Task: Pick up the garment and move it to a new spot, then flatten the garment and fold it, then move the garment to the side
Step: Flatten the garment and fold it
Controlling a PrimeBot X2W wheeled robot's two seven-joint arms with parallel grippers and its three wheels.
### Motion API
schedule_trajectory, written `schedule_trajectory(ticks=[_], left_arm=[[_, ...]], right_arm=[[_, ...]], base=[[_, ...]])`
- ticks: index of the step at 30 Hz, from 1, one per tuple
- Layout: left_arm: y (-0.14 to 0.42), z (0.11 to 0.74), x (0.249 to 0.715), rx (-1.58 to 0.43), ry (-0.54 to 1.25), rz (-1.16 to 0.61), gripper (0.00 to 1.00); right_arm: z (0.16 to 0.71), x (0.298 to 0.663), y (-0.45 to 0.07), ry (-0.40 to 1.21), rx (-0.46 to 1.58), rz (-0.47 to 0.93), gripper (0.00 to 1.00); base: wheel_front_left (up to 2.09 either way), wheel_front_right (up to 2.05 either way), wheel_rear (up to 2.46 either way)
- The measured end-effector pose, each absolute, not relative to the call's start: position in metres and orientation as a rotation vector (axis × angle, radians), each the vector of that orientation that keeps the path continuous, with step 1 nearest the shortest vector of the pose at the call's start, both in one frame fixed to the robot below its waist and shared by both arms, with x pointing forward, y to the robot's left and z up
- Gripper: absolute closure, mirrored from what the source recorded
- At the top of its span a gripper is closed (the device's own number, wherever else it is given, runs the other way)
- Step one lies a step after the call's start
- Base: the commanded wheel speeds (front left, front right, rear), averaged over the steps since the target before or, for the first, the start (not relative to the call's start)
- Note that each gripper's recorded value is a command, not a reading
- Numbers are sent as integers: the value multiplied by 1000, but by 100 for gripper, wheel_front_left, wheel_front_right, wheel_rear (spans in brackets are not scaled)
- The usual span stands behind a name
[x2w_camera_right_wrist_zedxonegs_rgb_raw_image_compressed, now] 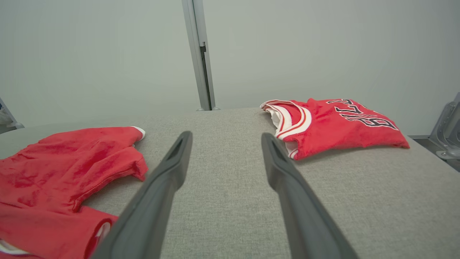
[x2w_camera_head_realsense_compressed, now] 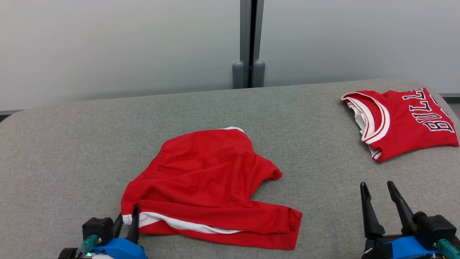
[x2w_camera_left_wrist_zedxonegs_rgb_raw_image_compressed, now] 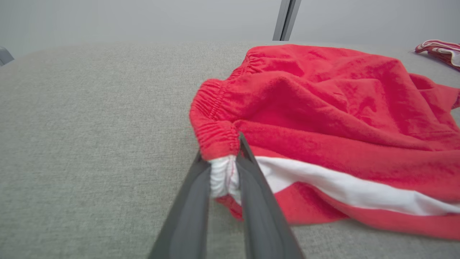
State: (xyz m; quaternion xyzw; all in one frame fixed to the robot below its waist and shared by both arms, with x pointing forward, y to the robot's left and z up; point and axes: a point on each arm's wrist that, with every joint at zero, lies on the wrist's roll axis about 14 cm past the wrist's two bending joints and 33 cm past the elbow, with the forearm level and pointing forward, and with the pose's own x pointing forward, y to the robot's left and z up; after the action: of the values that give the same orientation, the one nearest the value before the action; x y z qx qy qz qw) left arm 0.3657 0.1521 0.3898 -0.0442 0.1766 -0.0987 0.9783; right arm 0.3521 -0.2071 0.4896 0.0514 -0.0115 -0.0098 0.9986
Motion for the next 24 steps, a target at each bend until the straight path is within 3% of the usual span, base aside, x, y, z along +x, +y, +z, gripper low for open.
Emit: schedule_trajectory(ticks=[1,7,12,24], left_arm=[[152,390,366,-90,356,-198,0],[153,404,372,-102,292,-182,0],[155,458,390,-108,104,-154,0],[196,514,371,-65,-95,-10,0]], right_arm=[[489,352,-207,-21,103,-20,0],[488,356,-204,-19,105,-9,0],[488,359,-200,-19,99,9,0],[484,361,-191,-3,99,38,0]], base=[[0,0,0],[0,0,0],[0,0,0],[0,0,0]])
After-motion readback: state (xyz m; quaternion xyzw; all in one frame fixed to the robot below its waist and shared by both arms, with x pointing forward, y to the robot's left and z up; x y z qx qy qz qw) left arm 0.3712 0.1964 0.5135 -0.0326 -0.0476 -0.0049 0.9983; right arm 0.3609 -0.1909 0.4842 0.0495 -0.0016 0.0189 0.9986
